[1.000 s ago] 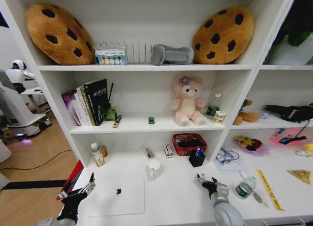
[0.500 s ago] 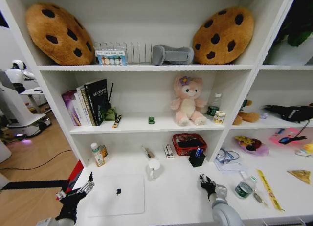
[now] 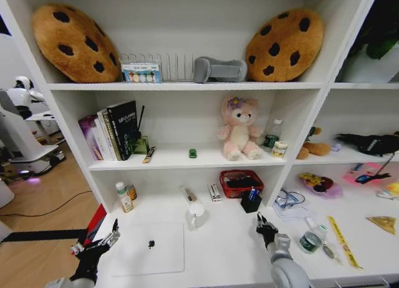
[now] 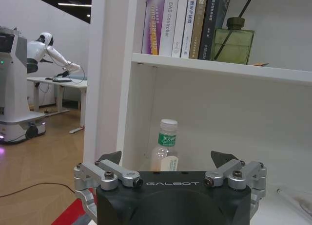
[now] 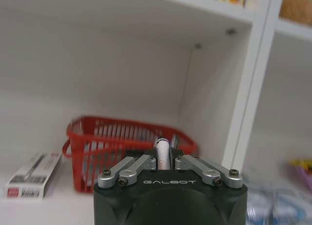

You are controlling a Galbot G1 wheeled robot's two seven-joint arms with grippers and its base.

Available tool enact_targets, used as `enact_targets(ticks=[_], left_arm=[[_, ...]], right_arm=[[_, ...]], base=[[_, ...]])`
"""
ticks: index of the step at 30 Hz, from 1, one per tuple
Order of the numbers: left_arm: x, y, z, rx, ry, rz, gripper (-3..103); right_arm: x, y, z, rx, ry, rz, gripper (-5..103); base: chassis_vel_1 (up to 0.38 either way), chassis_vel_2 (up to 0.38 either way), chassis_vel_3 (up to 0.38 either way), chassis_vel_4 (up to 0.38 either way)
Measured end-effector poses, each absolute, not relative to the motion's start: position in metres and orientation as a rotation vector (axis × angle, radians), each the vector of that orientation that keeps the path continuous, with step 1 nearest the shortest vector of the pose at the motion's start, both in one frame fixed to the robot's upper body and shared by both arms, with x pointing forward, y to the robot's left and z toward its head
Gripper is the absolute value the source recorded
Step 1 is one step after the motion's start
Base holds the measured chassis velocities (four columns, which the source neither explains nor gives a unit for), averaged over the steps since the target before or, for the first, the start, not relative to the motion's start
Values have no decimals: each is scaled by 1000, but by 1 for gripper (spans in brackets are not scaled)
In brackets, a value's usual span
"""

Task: Organize the objects on the table.

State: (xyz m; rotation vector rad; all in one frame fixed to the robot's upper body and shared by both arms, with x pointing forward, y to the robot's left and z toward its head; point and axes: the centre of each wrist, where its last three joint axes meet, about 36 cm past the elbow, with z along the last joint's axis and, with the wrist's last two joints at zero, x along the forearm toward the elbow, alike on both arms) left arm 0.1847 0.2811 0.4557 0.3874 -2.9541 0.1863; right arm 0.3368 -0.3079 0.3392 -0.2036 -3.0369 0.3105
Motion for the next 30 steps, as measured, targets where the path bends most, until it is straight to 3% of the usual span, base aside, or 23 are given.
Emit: enact_targets(ticks=[14, 26, 28, 30], left_arm=[[182, 282, 454, 386, -2948, 174, 100], [182, 281, 454, 374, -2951, 173, 100], [183, 283, 455, 369, -2954, 168, 100], [185, 285, 455, 370, -2957, 171, 100]], right_arm=[[443, -315, 333, -191, -3189, 419, 12], [465, -317, 332, -191, -3181, 406, 9], [469, -320, 324, -188, -3158, 418, 18], [472, -320, 322, -189, -3153, 419, 20]], base=[[0, 0, 0, 0], [0, 0, 0, 0], [0, 0, 0, 0], [0, 0, 0, 0]])
